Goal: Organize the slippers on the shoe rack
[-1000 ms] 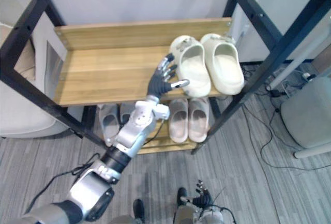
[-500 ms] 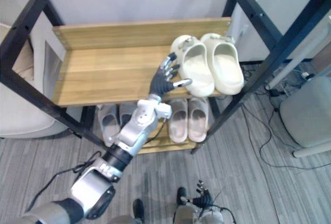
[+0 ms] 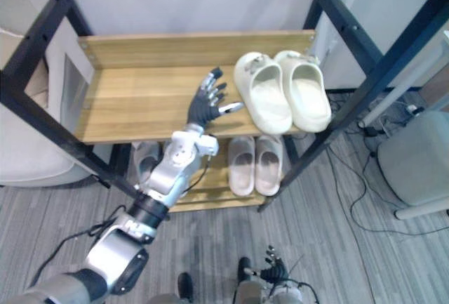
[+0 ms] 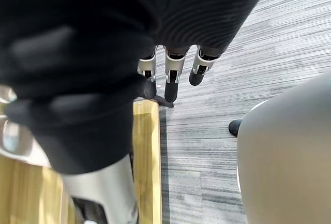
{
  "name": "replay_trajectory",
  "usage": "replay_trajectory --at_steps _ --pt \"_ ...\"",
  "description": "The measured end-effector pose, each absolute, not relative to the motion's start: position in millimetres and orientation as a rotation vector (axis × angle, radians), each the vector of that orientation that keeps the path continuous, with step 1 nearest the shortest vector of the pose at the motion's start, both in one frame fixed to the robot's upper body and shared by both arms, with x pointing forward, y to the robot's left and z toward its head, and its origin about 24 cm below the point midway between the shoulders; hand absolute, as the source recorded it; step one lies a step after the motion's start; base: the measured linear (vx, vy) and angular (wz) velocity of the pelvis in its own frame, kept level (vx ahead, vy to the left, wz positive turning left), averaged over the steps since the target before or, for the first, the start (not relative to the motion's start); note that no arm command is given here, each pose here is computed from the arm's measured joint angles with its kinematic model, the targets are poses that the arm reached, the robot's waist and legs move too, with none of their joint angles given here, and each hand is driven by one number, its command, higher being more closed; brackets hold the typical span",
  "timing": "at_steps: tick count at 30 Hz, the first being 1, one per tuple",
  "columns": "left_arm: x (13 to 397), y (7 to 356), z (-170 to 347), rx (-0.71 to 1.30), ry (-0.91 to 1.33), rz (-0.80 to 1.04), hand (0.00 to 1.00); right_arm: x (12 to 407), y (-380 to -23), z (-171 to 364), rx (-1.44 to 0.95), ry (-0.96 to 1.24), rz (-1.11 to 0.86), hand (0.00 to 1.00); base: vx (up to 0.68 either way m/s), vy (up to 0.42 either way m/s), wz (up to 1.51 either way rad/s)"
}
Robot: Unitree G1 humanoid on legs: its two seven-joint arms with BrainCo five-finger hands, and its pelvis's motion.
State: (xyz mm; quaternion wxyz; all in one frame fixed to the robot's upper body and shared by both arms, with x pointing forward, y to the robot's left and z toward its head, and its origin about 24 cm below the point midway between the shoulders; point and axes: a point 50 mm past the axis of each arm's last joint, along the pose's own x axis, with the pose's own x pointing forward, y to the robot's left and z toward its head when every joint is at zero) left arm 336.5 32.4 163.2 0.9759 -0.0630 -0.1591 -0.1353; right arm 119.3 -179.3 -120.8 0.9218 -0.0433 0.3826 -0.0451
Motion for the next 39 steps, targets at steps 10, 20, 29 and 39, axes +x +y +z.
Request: replay_trajectory --at_steps 10,20,29,39 --pt "280 26 133 -0.208 -0.292 -0.51 0.0 112 -175 -130 -0.083 0.846 -0.048 0.0 -0.01 -0.009 0.18" --pt "227 38 58 -0.267 -0.02 -0.647 0.0 109 -172 -143 -0.101 0.927 0.001 0.0 -0.02 -0.011 0.16" --pt "187 95 -50 -0.163 0.415 -0.393 0.0 108 -170 -147 -0.127 0.954 0.021 0.0 -0.04 -0.014 0.1" --pt "122 179 -137 0.106 0.883 -0.039 0.0 104 -169 -153 -0.1 0.991 -0.016 0.0 0.0 0.003 -0.02"
